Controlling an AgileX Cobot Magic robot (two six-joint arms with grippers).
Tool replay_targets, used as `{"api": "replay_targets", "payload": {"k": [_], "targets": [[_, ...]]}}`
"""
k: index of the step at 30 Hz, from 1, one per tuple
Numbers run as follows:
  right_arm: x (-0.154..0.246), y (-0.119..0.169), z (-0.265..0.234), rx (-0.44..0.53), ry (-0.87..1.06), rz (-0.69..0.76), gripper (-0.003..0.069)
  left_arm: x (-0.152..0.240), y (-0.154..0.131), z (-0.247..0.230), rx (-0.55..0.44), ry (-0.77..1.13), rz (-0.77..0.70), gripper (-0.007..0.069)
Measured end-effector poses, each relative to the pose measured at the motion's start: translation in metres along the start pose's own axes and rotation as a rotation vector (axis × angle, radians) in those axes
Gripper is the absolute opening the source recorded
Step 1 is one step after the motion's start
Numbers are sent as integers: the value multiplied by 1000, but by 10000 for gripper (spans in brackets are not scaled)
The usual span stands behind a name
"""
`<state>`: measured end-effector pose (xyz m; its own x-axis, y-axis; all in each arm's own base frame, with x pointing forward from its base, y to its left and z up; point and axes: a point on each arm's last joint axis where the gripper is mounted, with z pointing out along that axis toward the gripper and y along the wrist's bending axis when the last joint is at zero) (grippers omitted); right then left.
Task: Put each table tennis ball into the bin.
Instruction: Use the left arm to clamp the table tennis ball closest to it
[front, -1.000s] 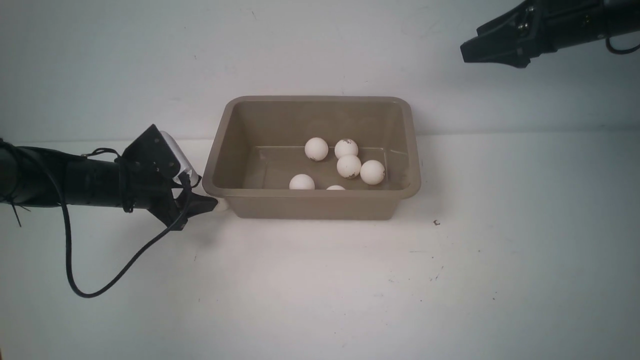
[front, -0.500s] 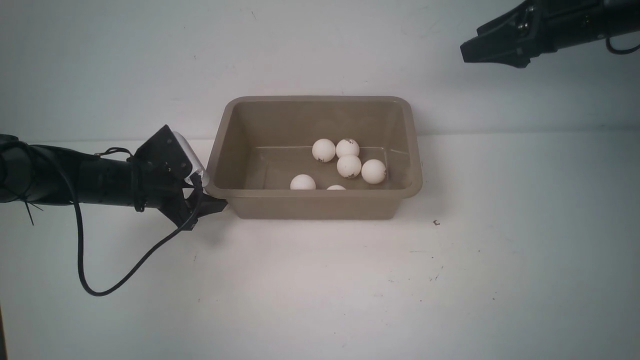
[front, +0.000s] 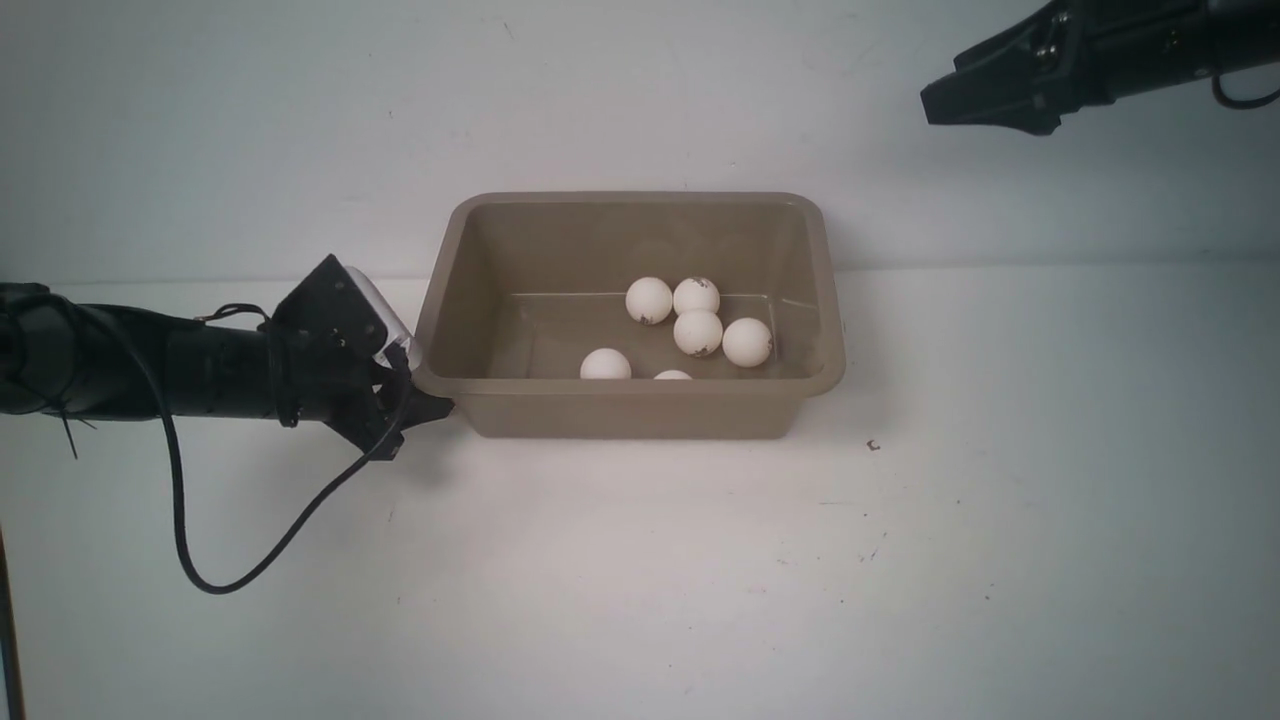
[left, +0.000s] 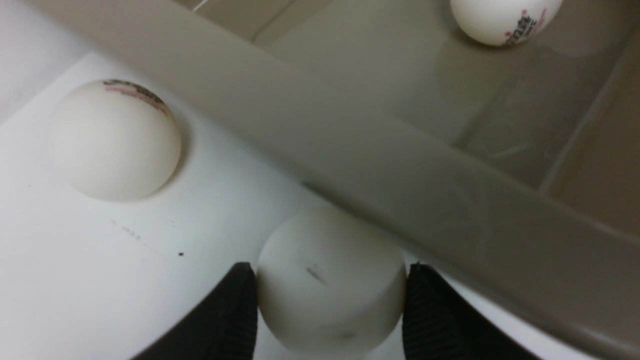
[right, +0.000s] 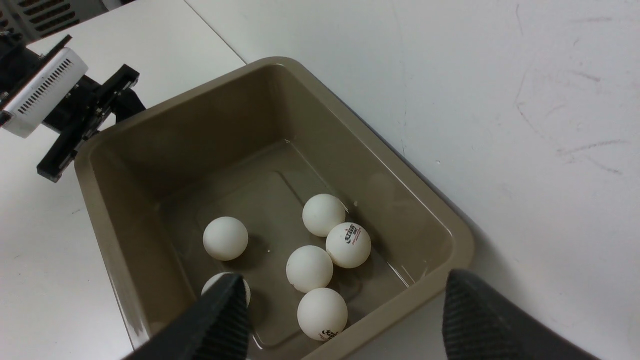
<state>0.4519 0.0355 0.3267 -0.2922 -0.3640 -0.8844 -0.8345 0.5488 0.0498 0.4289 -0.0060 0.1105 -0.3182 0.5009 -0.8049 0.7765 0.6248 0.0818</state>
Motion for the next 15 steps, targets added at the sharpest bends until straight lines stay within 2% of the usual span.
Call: {"api": "replay_targets", "payload": {"k": [6,12,15], "targets": [[0,0,0,0,0,0,474,-1,10,-11,-61,38,26,335],[0,0,0,0,0,0,474,-6,36,-56,-216,71,-6,335],[0,0,0,0,0,0,474,-17,34,-71,-172,-5,-17,335]]}}
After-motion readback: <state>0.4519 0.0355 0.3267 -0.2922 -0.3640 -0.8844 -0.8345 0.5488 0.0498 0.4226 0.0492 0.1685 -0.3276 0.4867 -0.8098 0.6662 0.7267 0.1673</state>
